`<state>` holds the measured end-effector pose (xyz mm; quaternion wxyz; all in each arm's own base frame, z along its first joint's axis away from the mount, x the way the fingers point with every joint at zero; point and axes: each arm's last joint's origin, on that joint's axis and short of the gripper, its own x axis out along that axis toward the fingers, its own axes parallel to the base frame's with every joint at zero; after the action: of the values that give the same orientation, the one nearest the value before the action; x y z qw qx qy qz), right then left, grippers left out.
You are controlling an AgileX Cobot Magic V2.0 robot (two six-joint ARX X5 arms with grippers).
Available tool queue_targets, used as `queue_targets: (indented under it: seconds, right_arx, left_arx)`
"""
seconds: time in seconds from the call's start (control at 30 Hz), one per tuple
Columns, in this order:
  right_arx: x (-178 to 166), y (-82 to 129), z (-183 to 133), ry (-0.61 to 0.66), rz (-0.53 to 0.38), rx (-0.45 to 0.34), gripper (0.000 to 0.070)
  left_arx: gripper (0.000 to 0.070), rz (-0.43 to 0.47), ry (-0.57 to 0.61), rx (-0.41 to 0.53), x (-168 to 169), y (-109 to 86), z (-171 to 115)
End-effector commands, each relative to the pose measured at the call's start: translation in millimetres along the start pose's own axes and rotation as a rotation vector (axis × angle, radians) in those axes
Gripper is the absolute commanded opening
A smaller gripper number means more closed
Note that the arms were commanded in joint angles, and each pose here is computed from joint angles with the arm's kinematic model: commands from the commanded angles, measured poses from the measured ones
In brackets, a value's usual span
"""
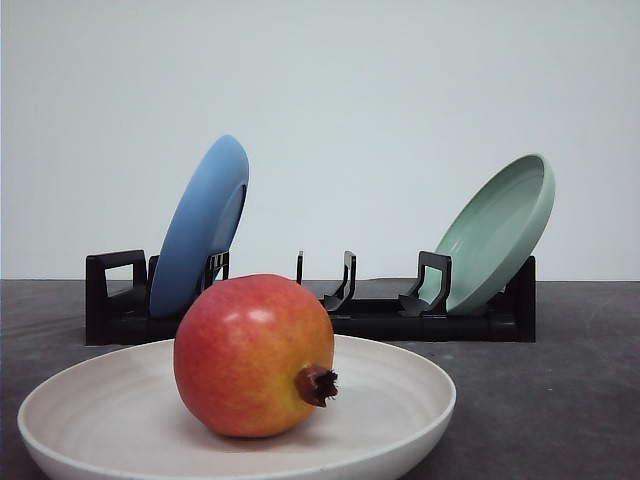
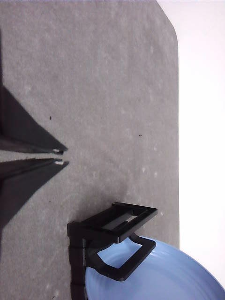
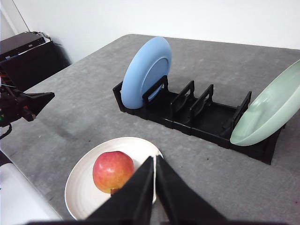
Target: Place pomegranate in white plate
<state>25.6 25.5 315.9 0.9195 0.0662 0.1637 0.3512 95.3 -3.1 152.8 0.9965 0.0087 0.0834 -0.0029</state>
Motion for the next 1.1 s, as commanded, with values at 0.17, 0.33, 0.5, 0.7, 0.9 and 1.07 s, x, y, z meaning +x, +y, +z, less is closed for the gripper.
queue_targets:
  seconds: [0.17,0.33,0.5,0.7,0.9,1.07]
  right_arx:
    - [-1.6,-0.4,2.1,-0.021,-0.019,-0.005,0.0]
    - [5.1,-10.8,-4.3,-0.067,-0.23,-0.091,0.0]
    - [33.7,-39.5,-33.4,-0.194,-0.5,-0.149,0.0]
    - [60.3,-81.3,-82.2,-0.341,-0.729,-0.137,0.0]
    - [72.6,-100.0,-120.4,-0.275,-0.791,-0.125,0.0]
    - [75.6,-100.3,-130.1,-0.156,-0.73,-0.15,0.0]
  left_arx:
    - [0.0,0.004,0.011,-0.001,0.9,-0.1,-3.4]
    - [0.0,0.004,0.011,-0.001,0.9,-0.1,-3.4]
    - [0.0,0.004,0.011,-0.001,0.9,-0.1,-3.5]
    - [0.0,0.004,0.012,-0.001,0.9,-0.1,-3.5]
    - [0.0,0.004,0.012,-0.001,0.9,-0.1,-3.5]
    - [0.0,0.004,0.011,-0.001,0.8,-0.1,-3.3]
